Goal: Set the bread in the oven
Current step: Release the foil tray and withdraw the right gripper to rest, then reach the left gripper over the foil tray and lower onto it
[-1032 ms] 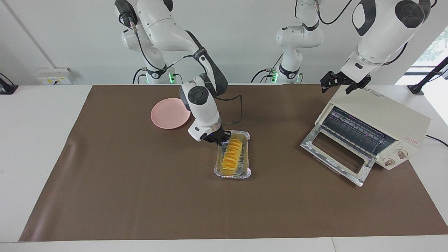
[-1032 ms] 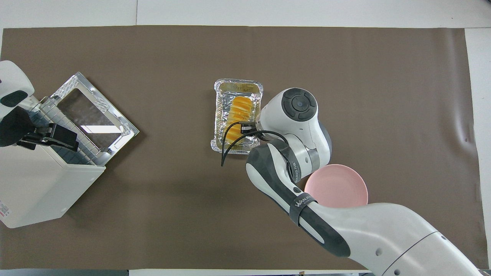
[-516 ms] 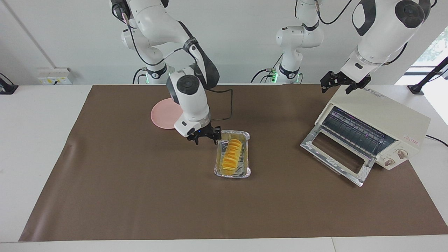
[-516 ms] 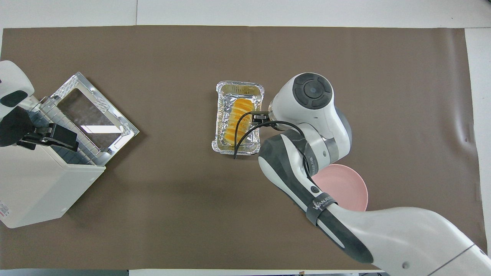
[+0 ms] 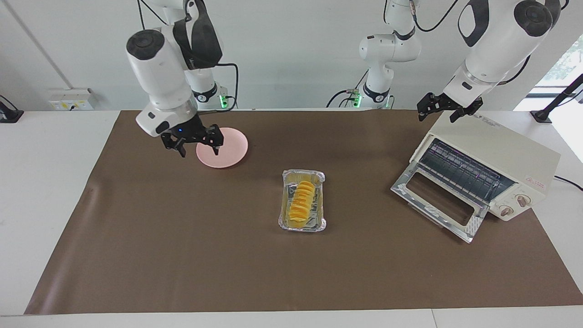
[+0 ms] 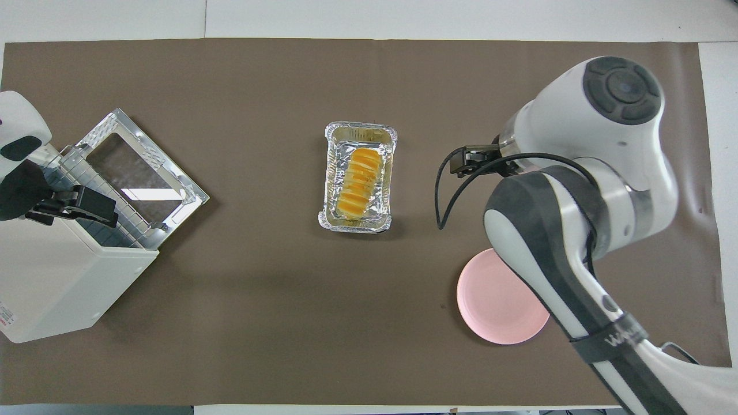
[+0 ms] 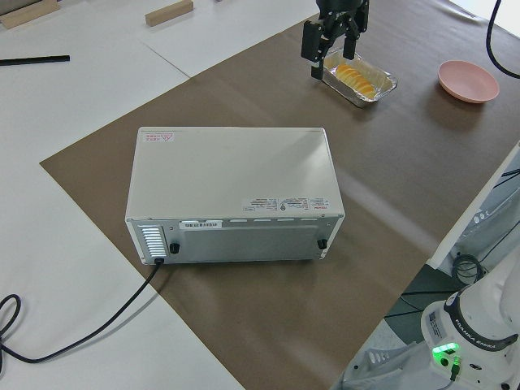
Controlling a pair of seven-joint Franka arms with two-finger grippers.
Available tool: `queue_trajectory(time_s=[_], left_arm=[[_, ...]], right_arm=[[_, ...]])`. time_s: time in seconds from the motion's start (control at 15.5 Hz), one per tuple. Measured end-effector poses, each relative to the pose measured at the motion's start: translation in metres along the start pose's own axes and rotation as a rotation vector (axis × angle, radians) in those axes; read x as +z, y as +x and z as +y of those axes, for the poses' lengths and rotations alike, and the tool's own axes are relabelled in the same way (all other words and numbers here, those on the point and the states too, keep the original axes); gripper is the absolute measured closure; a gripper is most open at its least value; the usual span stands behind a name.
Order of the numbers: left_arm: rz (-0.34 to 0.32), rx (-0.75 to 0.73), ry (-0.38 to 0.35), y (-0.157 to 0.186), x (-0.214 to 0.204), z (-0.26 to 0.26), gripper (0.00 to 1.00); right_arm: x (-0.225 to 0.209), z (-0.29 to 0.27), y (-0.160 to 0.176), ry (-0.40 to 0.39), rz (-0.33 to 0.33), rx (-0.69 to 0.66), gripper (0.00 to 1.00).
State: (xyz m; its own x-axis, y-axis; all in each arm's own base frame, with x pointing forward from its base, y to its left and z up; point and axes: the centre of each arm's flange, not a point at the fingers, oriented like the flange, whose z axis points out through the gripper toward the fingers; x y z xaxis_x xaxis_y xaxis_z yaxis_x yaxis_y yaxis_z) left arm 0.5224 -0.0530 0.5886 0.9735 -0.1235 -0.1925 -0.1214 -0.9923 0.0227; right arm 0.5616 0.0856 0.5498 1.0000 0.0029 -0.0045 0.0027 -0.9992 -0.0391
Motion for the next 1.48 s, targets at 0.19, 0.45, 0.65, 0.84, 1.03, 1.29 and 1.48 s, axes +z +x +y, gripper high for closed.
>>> queue_trajectory(time_s=[0.19, 0.45, 0.65, 0.84, 1.03, 1.29, 1.48], left_arm=[[0.002, 0.003, 0.001, -0.004, -0.004, 0.002, 0.00], [0.062, 0.027, -0.021, -0.004, -0.014, 0.031, 0.00], [0.075, 0.086, -0.095, 0.005, -0.015, 0.086, 0.00], [0.045, 0.090, -0.088, 0.041, 0.001, 0.187, 0.00], [0.015, 0.076, -0.072, 0.091, 0.040, 0.274, 0.00], [0.031, 0.002, -0.067, 0.123, 0.103, 0.350, 0.00], [0.046, -0.042, -0.051, 0.125, 0.148, 0.397, 0.00]], right_arm=[[-0.026, 0.036, -0.016, -0.009, -0.005, 0.034, 0.00], [-0.030, 0.068, -0.023, -0.078, -0.040, 0.060, 0.00], [-0.030, 0.080, -0.023, -0.087, -0.042, 0.080, 0.00], [-0.031, 0.082, -0.023, -0.087, -0.039, 0.085, 0.00], [-0.040, 0.079, -0.022, -0.060, -0.022, 0.086, 0.00], [-0.043, 0.077, -0.021, -0.038, -0.016, 0.087, 0.00], [-0.042, 0.077, -0.021, -0.037, -0.017, 0.087, 0.00]])
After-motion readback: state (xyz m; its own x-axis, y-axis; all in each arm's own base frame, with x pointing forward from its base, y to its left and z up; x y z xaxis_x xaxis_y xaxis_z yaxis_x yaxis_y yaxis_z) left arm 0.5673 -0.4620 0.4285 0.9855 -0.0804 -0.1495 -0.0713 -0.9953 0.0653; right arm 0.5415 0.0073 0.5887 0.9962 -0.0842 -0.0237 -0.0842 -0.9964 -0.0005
